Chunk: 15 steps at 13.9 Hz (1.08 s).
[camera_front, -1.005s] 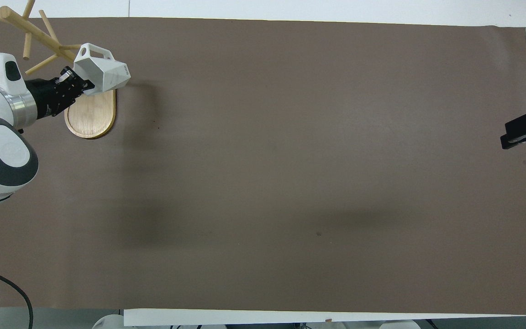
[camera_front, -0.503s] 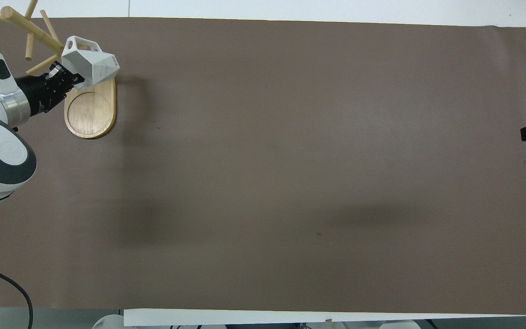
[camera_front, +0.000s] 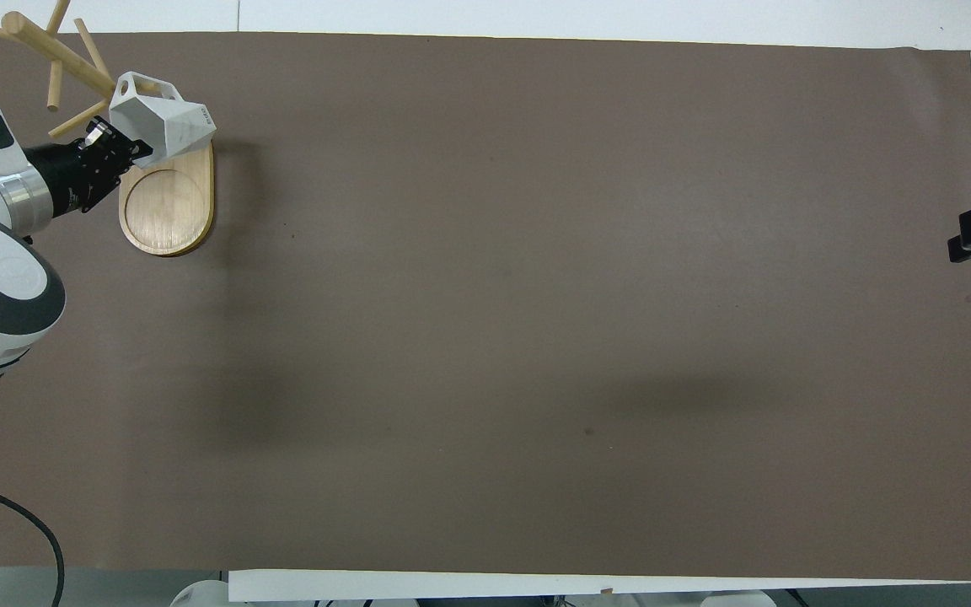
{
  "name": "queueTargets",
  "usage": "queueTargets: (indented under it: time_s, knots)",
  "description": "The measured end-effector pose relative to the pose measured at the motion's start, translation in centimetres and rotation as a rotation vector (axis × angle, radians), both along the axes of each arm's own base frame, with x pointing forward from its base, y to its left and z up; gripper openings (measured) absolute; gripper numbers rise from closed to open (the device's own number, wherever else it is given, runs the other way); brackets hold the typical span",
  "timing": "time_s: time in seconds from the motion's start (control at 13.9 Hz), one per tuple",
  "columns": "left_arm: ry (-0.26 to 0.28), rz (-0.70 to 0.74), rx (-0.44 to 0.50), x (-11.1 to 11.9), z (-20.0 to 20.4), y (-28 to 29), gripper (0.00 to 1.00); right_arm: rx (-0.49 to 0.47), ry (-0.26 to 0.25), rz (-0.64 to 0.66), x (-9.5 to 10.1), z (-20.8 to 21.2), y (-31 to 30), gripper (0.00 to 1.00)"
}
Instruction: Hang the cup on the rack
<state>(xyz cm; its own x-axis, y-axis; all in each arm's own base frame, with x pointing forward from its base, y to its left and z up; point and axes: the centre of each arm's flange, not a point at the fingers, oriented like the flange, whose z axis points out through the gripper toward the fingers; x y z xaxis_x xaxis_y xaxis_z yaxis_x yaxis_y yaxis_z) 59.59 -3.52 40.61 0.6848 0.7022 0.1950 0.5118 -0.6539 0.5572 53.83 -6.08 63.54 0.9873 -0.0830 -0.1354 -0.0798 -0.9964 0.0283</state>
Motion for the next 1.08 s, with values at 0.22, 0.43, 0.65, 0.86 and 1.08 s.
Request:
queueTargets:
  time_s: [0.22, 0.43, 0.65, 0.86, 1.08]
  knots:
    - [0.004, 0.004, -0.004, 0.0, 0.0, 0.3, 0.38, 0.000, 0.001, -0.002, 0.0, 0.0, -0.1, 1.00]
    - [0.042, -0.003, -0.034, -0.8, 0.6, 1.2, 0.60, 0.000, 0.001, -0.004, 0.0, 0.0, -0.2, 1.00]
    - [0.104, -0.023, -0.089, -4.0, 3.1, 3.5, 0.69, 0.000, 0.001, -0.004, 0.0, 0.0, -0.2, 1.00]
    - [0.189, -0.139, -0.017, -7.5, 6.6, 5.4, 0.90, 0.000, 0.001, -0.004, 0.0, 0.0, -0.2, 1.00]
    - [0.303, -0.255, 0.097, -9.8, 9.7, 6.4, 0.99, 0.000, 0.001, -0.004, 0.0, 0.0, -0.2, 1.00]
